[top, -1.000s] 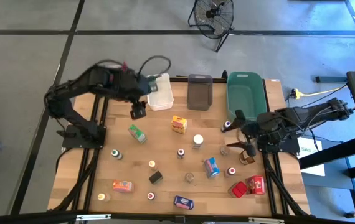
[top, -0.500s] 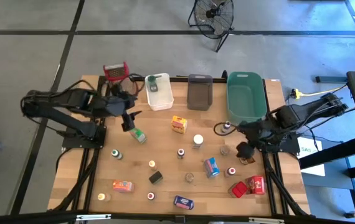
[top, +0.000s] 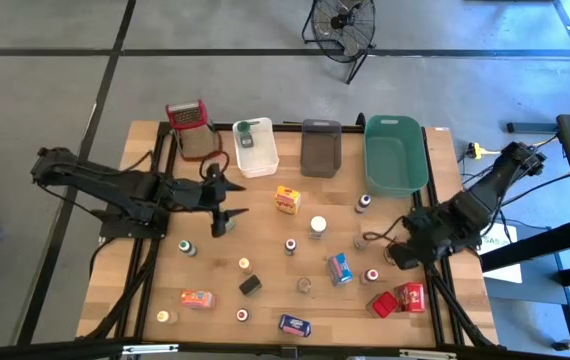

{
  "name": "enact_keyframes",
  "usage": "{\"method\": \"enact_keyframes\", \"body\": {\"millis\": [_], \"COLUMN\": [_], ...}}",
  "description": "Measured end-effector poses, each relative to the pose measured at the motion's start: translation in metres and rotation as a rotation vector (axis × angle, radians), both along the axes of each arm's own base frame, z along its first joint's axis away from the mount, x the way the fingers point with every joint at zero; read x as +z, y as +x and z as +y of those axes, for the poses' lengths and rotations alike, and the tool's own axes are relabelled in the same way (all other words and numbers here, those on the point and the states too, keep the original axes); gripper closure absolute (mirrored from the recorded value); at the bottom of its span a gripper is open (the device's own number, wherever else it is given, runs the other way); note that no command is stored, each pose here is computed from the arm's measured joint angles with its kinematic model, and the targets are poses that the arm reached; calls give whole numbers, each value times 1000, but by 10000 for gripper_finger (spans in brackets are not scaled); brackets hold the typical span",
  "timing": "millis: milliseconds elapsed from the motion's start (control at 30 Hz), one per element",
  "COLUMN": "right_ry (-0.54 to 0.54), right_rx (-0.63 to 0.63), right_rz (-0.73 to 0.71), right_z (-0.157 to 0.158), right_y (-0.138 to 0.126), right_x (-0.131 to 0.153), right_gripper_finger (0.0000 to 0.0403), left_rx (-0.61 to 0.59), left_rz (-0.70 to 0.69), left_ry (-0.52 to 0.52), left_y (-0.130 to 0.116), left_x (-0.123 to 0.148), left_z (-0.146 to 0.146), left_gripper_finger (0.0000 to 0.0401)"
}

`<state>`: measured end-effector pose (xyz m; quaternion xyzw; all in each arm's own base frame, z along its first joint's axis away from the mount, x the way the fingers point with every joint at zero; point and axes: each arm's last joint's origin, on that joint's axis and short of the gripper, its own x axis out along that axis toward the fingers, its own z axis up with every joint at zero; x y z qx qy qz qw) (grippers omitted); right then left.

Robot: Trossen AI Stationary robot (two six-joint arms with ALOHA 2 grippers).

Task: Pick & Place Kitchen Items
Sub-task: Put the red cereal box into the green bin

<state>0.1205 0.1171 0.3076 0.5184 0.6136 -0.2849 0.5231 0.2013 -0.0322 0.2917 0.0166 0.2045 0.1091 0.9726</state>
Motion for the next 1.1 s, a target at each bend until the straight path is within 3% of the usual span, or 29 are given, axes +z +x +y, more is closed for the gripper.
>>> {"method": "enact_keyframes", "body": {"millis": [267, 533, 700, 1100], "right_ry": [5, -57, -107, -110], "right_rx": [-14, -2, -28, -81], "right_rz": [63, 101, 39, 104], "right_z": [37, 67, 79, 92], "right_y": [-2, 0, 1, -1], "right_x": [-13, -32, -41, -51], "right_gripper_finger": [96, 96, 96, 96], "left_rx": [-64, -97, -82, -135], "left_rz": [-51, -71, -68, -68], "left_ry": [6, 49, 27, 6], "left_y": [0, 0, 0, -3], "left_x": [-21, -19, -19, -20], "left_z": [-12, -15, -15, -27], "left_gripper_finger": [146, 146, 147, 148]}}
